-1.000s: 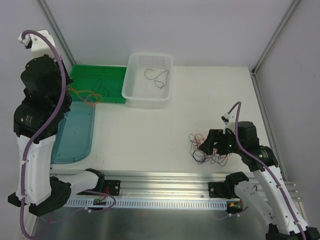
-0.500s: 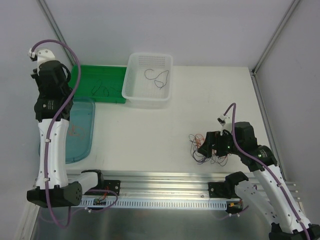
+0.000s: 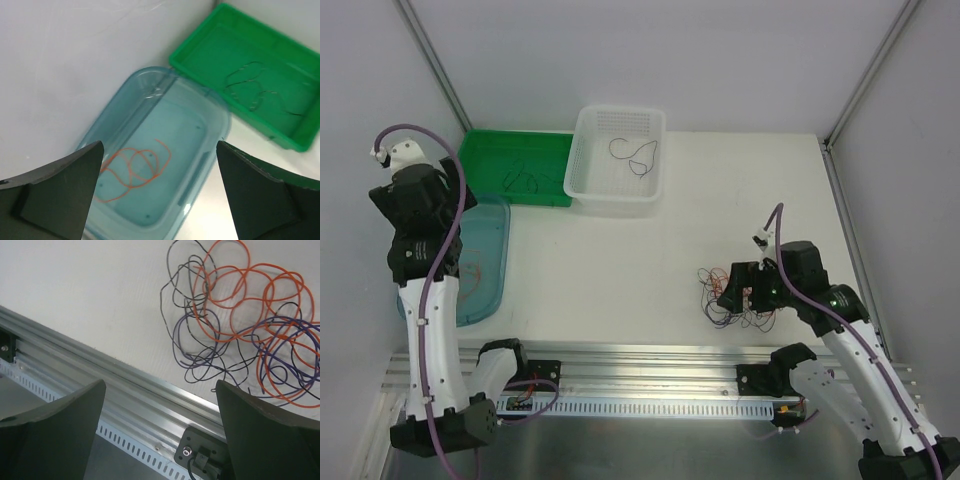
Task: Untangle the cables
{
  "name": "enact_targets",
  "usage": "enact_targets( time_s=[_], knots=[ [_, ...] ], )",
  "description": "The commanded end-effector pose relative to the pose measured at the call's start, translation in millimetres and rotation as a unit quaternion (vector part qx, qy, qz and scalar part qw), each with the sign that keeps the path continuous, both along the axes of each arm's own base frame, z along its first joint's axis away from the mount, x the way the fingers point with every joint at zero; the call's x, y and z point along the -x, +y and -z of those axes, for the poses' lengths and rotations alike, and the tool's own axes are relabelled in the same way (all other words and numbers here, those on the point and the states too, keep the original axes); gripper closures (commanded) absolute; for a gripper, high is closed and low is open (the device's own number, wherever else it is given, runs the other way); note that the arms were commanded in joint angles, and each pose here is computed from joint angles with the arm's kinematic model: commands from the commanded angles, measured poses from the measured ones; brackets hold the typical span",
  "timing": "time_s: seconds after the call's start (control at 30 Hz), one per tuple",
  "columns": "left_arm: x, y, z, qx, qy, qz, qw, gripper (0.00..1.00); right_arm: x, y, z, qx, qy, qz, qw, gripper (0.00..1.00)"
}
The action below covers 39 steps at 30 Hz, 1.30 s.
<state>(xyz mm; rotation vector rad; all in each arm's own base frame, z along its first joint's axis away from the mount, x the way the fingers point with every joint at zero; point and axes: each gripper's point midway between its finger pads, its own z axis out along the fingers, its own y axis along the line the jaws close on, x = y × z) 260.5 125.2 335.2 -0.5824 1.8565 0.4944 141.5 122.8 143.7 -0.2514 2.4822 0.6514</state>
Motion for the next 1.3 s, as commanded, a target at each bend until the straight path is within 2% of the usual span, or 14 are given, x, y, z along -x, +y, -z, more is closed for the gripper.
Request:
enact_targets(
  time_s=[0.0, 0.03, 0.07, 0.17, 0.23, 0.43, 0.6, 0.83, 0.93, 1.0, 1.03, 1.07, 1.2, 1.27],
  knots=[
    [-10.0, -55.2, -4.8, 0.096, -0.051, 0.124, 0.986, 0.01, -11.9, -12.1, -2.4, 0.03, 0.002, 0.051, 0.998, 0.03],
    [-12.0, -70.9, 4.8, 0.123, -0.047, 0.159, 0.979, 0.01, -15.6, -21.9, 2.7, 0.054, 0.004, 0.075, 0.996, 0.03],
    [-11.4, -108.4, 5.7, 0.168, -0.053, 0.247, 0.953, 0.01, -17.7, -26.6, 6.5, 0.065, 0.009, 0.09, 0.994, 0.03],
    [-4.8, -163.6, 29.4, 0.258, -0.032, 0.35, 0.9, 0.01, -23.8, -39.8, 20.5, 0.099, 0.025, 0.133, 0.986, 0.02],
    [7.6, -207.2, 53.2, 0.302, 0.009, 0.426, 0.853, 0.01, -29.5, -45.8, 32.2, 0.121, 0.034, 0.151, 0.981, 0.01],
    [31.6, -275.9, 124.8, 0.289, 0.103, 0.514, 0.801, 0.01, -41.9, -15.6, 58.5, 0.071, 0.059, 0.126, 0.988, 0.11],
    [38.8, -283.8, 168.1, 0.289, 0.149, 0.518, 0.791, 0.01, -51.5, 0.3, 75.1, 0.08, 0.074, 0.096, 0.989, 0.14],
    [48.5, -297.6, 187.8, 0.33, 0.152, 0.505, 0.783, 0.01, -66.9, 22.4, 95.3, 0.097, 0.091, 0.086, 0.987, 0.23],
    [54.4, -318.9, 193.5, 0.346, 0.151, 0.513, 0.771, 0.01, -74.4, 27.8, 99.3, 0.1, 0.091, 0.094, 0.986, 0.35],
    [48.5, -328.9, 194.9, 0.348, 0.138, 0.506, 0.777, 0.01, -78.5, 35.0, 98.4, 0.095, 0.089, 0.092, 0.987, 0.46],
    [53.0, -340.1, 200.6, 0.346, 0.15, 0.513, 0.771, 0.01, -79.6, 37.5, 97.6, 0.093, 0.088, 0.09, 0.988, 0.5],
    [49.8, -344.0, 202.2, 0.346, 0.146, 0.505, 0.777, 0.01, -81.2, 42.8, 95.7, 0.089, 0.082, 0.084, 0.989, 0.56],
    [39.1, -377.5, 201.4, 0.341, 0.127, 0.513, 0.777, 0.01, -84.6, 54.0, 91.5, 0.077, 0.077, 0.075, 0.991, 0.8],
    [41.2, -397.3, 211.7, 0.332, 0.141, 0.524, 0.771, 0.01, -85.9, 57.5, 92.2, 0.072, 0.079, 0.074, 0.992, 0.93]
  ],
)
